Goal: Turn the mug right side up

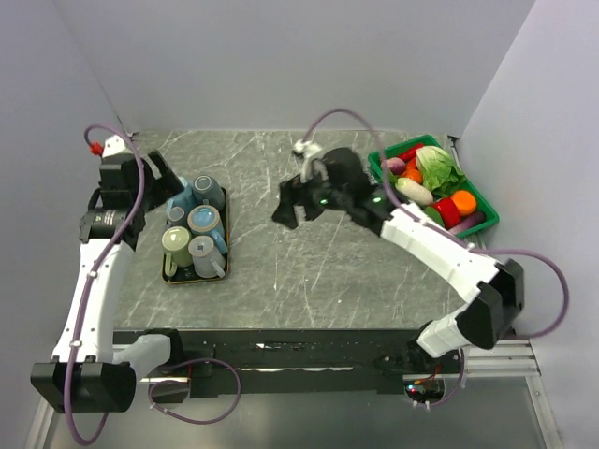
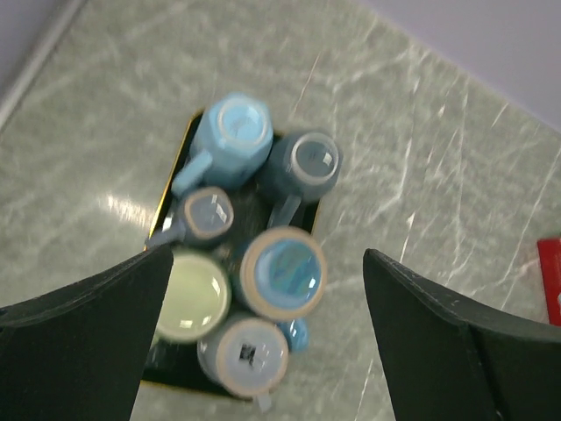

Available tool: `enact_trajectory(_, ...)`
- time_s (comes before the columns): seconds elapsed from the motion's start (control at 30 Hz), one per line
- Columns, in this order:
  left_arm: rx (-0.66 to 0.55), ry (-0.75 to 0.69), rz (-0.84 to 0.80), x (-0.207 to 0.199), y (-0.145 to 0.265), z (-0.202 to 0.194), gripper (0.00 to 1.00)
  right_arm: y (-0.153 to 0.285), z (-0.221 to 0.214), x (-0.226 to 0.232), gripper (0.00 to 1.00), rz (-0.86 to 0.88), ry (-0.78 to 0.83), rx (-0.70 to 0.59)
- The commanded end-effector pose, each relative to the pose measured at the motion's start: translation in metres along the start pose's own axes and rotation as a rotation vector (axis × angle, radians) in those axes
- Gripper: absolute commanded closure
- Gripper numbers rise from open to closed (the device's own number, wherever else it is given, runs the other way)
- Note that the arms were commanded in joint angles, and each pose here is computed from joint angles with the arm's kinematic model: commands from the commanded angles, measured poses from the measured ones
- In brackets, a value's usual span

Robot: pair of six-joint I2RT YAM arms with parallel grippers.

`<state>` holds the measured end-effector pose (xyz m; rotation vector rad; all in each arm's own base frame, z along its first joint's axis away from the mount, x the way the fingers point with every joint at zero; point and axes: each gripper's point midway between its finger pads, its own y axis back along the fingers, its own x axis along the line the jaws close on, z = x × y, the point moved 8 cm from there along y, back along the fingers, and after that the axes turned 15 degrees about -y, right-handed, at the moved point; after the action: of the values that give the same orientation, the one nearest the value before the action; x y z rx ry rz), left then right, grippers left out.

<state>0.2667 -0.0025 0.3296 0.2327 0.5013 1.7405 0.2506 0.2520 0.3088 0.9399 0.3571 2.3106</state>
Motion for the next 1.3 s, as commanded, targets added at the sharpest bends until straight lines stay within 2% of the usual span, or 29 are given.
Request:
enact_trajectory(0.0, 0.151, 0.102, -0.066, -0.003, 0.013, -0.043, 0.04, -0.033, -0.001, 0.018, 0.09, -0.037, 0.008, -0.062)
enact_trajectory(0.17, 0.332, 0.150, -0.121, -0.013, 0.019, -0.100, 0.04, -0.037, -0.006, 0.001, 0.10, -0.266, -0.159, -0.121)
enact_trajectory(0.27, 0.372, 0.183, -0.151, -0.025, 0.029, -0.121, 0.04, -0.027, -0.013, -0.013, 0.09, -0.421, -0.220, -0.141)
enact_trajectory(0.37, 0.325, 0.321, -0.177, -0.039, 0.043, -0.137, 0.04, -0.018, -0.022, -0.026, 0.08, -0.549, -0.262, -0.117)
enact_trajectory(0.43, 0.321, 0.354, -0.134, -0.041, 0.043, -0.149, 0.02, -0.012, -0.027, -0.035, 0.08, -0.636, -0.279, -0.103)
enact_trajectory(0.5, 0.374, 0.385, -0.082, -0.044, 0.044, -0.163, 0.01, -0.007, -0.029, -0.041, 0.07, -0.685, -0.293, -0.103)
enact_trajectory(0.67, 0.398, 0.356, 0.063, -0.051, 0.033, -0.169, 0.13, 0.010, -0.026, -0.061, 0.06, -0.701, -0.351, -0.105)
enact_trajectory(0.93, 0.417, 0.260, 0.172, -0.075, 0.011, -0.174, 0.32, 0.042, -0.042, -0.097, 0.06, -0.705, -0.463, -0.119)
enact_trajectory(1.27, 0.420, 0.210, 0.272, -0.092, 0.011, -0.197, 0.43, 0.058, -0.052, -0.104, 0.07, -0.723, -0.445, -0.116)
